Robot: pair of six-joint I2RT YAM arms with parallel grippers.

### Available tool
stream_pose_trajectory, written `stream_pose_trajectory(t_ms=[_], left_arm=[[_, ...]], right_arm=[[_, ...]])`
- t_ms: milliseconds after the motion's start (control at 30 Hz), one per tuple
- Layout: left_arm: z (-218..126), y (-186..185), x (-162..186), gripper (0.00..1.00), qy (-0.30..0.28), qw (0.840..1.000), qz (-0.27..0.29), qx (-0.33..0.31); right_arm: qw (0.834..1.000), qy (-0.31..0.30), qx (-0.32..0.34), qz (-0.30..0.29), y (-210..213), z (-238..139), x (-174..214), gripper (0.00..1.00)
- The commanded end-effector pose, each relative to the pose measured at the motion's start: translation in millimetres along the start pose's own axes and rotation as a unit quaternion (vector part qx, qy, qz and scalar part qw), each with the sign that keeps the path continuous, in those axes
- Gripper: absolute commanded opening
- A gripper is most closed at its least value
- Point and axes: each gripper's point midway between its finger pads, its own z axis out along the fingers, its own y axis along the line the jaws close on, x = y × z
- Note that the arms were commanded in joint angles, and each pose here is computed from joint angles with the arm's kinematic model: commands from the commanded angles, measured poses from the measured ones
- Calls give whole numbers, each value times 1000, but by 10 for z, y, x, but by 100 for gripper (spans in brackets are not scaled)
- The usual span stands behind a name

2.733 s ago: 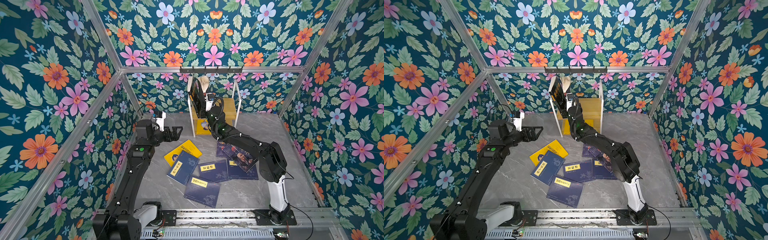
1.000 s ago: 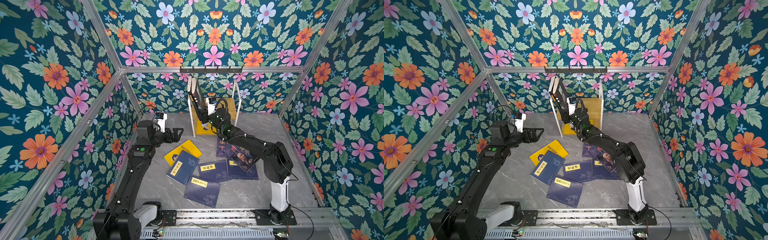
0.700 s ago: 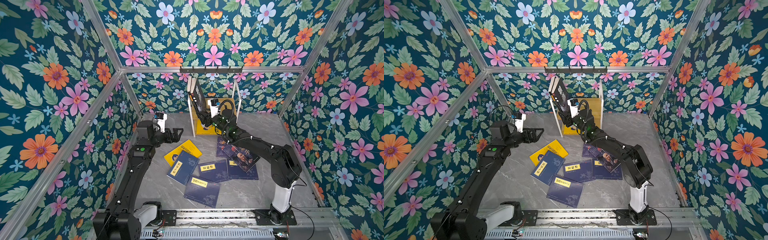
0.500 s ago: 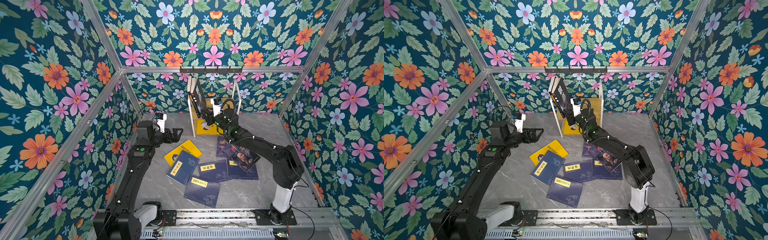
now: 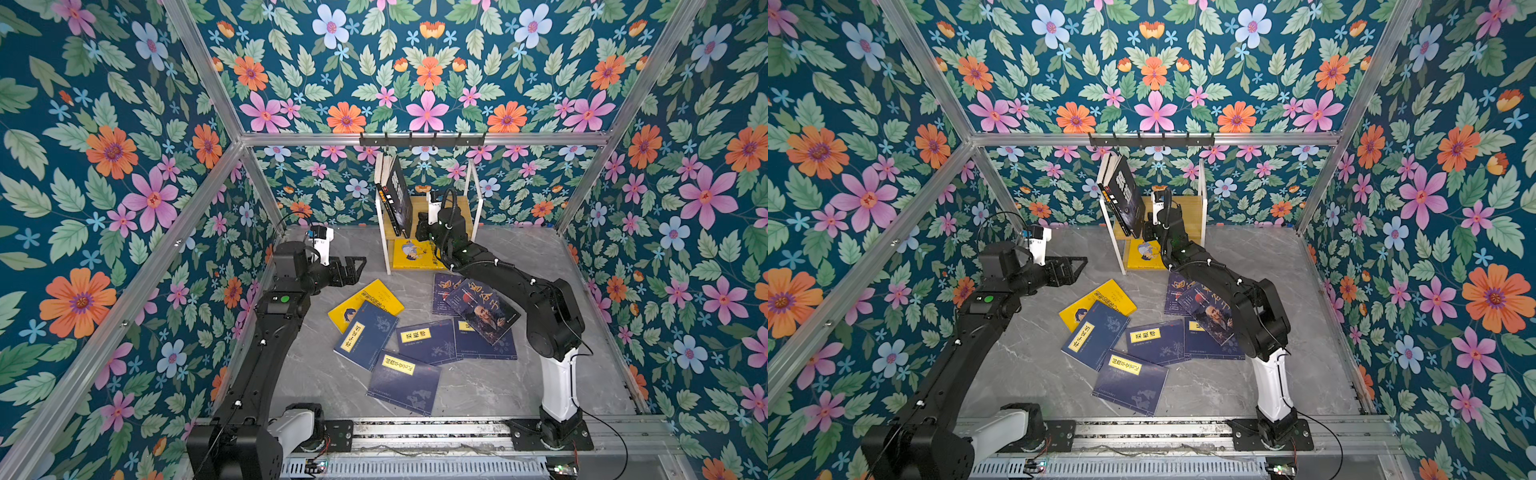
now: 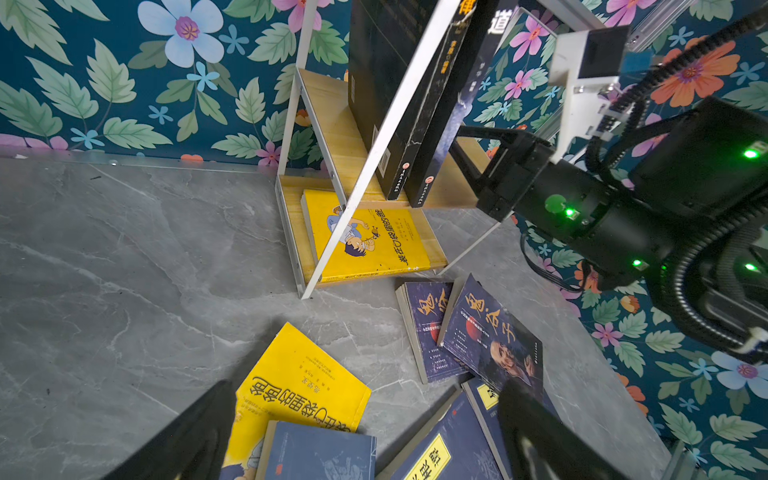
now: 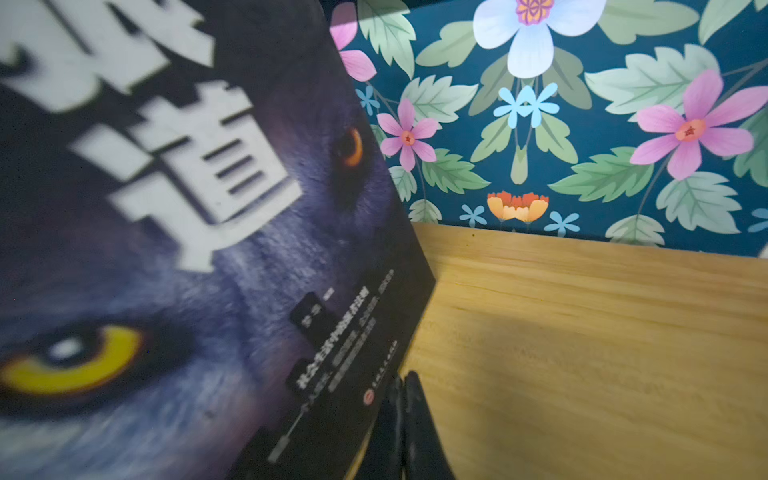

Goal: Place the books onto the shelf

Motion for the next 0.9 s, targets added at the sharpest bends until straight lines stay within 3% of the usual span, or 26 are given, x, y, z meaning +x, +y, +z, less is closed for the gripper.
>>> stream_pose_trajectory(t_ms=[0, 867], left_arm=[[-8, -29, -60, 100, -10, 1000, 7, 7], [-27, -27, -63, 100, -10, 1000, 14, 1]], right_arm=[[1000, 15, 8, 12, -9, 85, 66, 3], [997, 54, -15, 56, 120, 460, 352, 4]])
